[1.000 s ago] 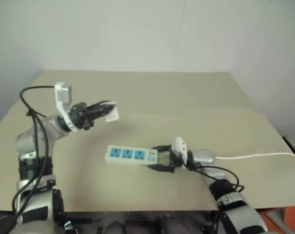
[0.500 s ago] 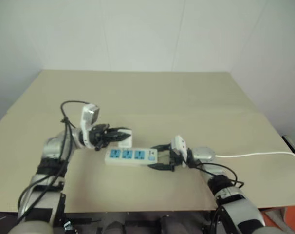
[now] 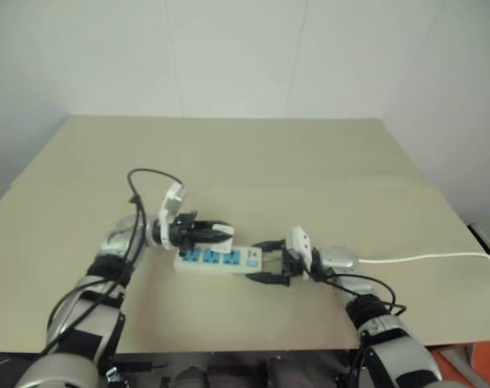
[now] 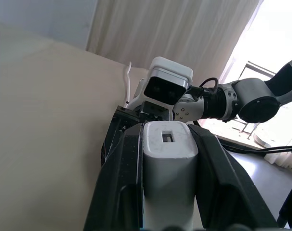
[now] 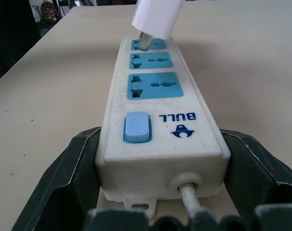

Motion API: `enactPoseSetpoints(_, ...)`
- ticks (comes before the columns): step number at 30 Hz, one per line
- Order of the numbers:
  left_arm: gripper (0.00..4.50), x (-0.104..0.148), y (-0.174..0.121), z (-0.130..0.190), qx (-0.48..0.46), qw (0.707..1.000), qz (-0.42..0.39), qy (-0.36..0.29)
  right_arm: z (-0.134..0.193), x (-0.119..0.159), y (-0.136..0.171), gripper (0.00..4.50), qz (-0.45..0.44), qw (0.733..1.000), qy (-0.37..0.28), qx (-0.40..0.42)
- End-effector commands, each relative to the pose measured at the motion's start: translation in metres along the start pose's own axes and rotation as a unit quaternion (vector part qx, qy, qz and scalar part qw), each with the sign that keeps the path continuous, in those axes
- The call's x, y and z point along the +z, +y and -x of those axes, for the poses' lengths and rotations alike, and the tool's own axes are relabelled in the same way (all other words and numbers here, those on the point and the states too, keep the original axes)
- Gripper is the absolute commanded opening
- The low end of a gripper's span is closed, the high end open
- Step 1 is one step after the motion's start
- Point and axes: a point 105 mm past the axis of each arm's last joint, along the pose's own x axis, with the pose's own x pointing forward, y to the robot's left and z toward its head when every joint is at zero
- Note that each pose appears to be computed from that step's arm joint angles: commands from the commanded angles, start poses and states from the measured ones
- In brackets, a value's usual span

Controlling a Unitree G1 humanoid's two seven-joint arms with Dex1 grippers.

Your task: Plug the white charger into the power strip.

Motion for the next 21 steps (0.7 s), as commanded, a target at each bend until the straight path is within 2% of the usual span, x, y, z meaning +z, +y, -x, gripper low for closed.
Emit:
enactPoseSetpoints(1,1.03,0.007,-0.001,-0.005,-0.013,1.0,-0.014,-0.013,-0.001,-0.026,0.016,3.4,-0.029,0.998,0.046,0.023)
enactPoseSetpoints(15,1.03,0.001,0.001,-0.016,-0.022,1.0,-0.005,-0.022,-0.002,-0.028,0.019,3.4,-0.028,0.998,0.051,0.029)
enactPoseSetpoints(21,1.03,-0.009,0.003,-0.017,-0.018,1.0,0.004,0.0,-0.003,-0.027,0.019,3.4,-0.026,0.998,0.049,0.026)
